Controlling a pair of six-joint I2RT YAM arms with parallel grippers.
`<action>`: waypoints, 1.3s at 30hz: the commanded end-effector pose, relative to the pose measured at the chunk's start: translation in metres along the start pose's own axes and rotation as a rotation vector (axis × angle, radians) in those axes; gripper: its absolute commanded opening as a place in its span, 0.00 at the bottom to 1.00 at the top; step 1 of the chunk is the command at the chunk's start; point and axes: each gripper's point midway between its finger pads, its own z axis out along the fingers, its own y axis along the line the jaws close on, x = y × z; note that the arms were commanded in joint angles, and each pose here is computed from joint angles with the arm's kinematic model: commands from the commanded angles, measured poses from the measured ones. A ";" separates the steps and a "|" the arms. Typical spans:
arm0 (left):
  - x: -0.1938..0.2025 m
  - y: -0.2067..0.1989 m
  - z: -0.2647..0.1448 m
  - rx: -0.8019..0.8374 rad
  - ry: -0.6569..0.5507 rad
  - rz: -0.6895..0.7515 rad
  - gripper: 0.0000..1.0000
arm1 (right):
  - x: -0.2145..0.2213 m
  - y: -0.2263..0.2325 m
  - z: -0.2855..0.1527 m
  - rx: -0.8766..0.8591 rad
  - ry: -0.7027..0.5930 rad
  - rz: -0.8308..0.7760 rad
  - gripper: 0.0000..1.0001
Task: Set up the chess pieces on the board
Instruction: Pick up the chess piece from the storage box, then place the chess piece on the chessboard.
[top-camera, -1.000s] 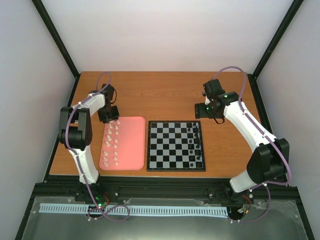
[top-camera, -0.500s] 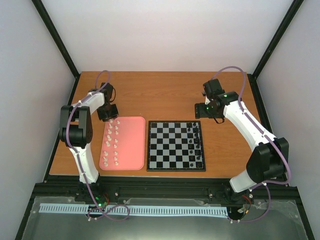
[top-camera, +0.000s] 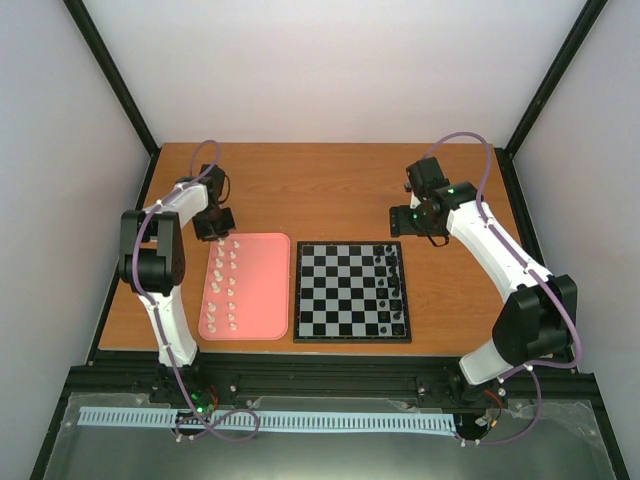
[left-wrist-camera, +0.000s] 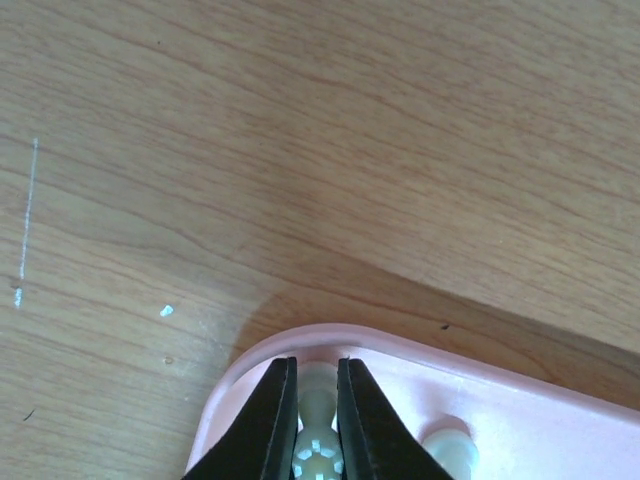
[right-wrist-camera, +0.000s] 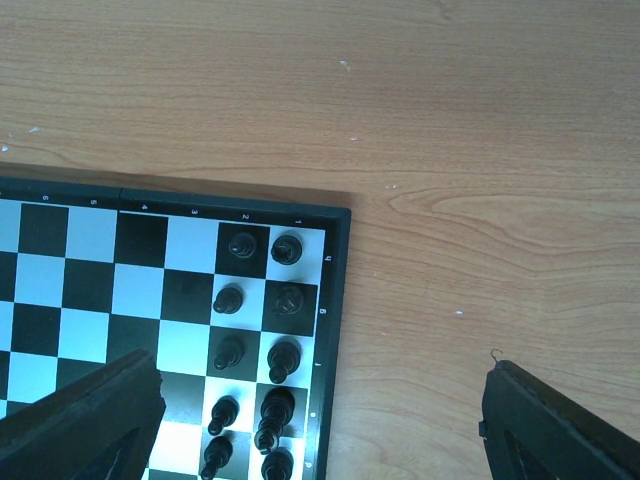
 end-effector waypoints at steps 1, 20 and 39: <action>-0.016 0.003 -0.032 0.012 -0.063 0.000 0.01 | -0.006 -0.004 -0.004 0.010 -0.012 0.008 1.00; 0.050 -0.134 -0.144 0.304 -0.094 0.228 0.01 | -0.005 -0.019 0.000 0.018 -0.018 0.078 1.00; 0.123 -0.221 -0.094 0.241 0.000 0.401 0.01 | 0.007 -0.040 0.001 0.024 -0.005 0.100 1.00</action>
